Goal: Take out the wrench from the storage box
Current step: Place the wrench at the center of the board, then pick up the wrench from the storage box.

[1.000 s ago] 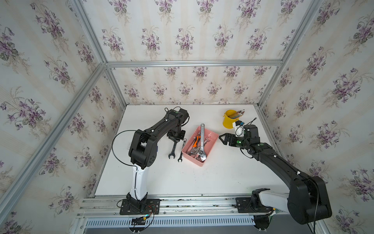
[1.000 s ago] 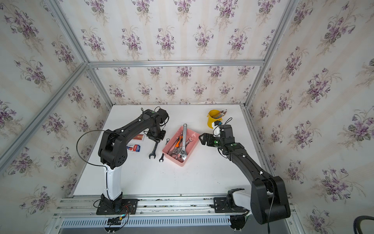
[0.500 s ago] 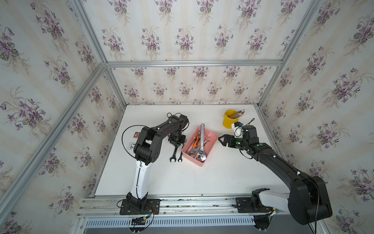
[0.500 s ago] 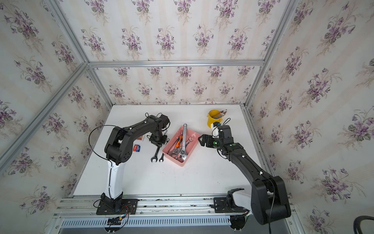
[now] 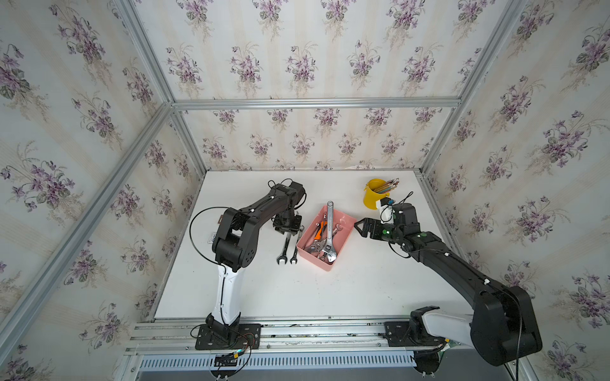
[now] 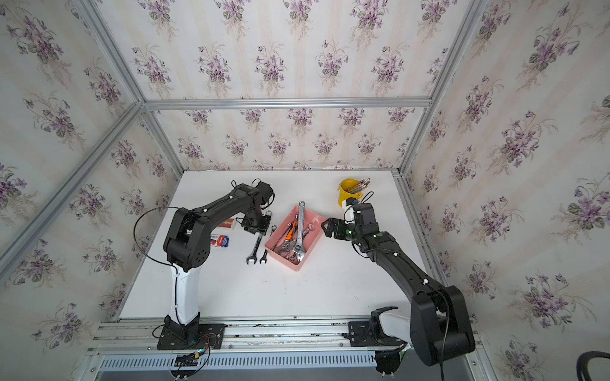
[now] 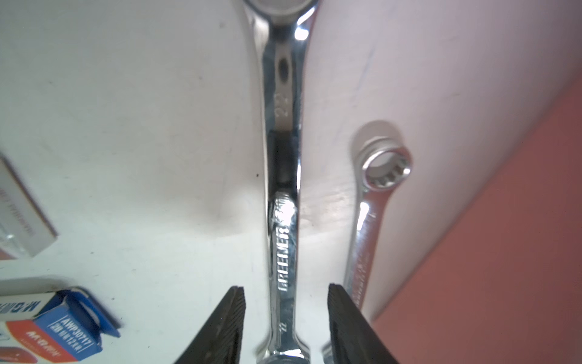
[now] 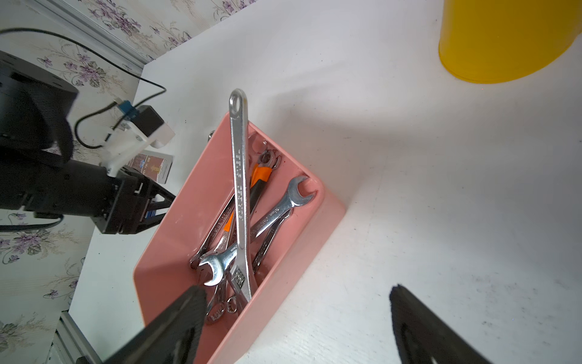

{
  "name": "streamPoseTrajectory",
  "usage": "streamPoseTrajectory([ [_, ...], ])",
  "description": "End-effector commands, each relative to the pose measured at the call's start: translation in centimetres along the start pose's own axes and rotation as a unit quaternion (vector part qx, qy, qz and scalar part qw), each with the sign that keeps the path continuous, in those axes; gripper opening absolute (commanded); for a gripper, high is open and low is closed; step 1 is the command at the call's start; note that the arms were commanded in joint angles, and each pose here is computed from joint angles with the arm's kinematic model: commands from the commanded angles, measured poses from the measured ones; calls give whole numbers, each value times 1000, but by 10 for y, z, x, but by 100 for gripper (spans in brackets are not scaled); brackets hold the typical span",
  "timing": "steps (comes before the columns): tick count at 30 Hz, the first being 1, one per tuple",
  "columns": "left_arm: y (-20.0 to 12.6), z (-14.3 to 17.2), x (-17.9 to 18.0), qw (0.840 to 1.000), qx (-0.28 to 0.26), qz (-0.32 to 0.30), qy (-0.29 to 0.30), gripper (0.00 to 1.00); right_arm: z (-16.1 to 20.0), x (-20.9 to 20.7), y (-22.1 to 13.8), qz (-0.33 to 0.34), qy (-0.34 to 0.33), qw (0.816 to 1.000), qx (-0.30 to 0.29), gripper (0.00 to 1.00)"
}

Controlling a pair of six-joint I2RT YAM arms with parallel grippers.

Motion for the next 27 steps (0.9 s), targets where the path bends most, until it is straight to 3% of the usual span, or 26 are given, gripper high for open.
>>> streamPoseTrajectory([
  [1, -28, 1, -6, 1000, -10, 23, -8, 52, -1, 1, 0, 4, 0, 1000, 0, 94],
  [10, -78, 3, -62, 994, -58, 91, 13, 63, 1, 1, 1, 7, 10, 1000, 2, 94],
  [18, -60, -3, -126, 990, -70, 112, 40, 65, 9, 0, 1, 11, 31, 999, 12, 91],
  [27, -32, -13, -154, 991, -78, 96, 42, 65, 14, 2, 0, 8, 39, 999, 13, 91],
])
Point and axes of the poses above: each gripper's point midway between its finger pads, its own y axis out along the fingers, its own x axis along the line the jaws close on, z = x × y, the point moved 1 cm from there along -y, back along the fingers, and after that the axes turned 9 degrees about -y, right-handed, at the moved point
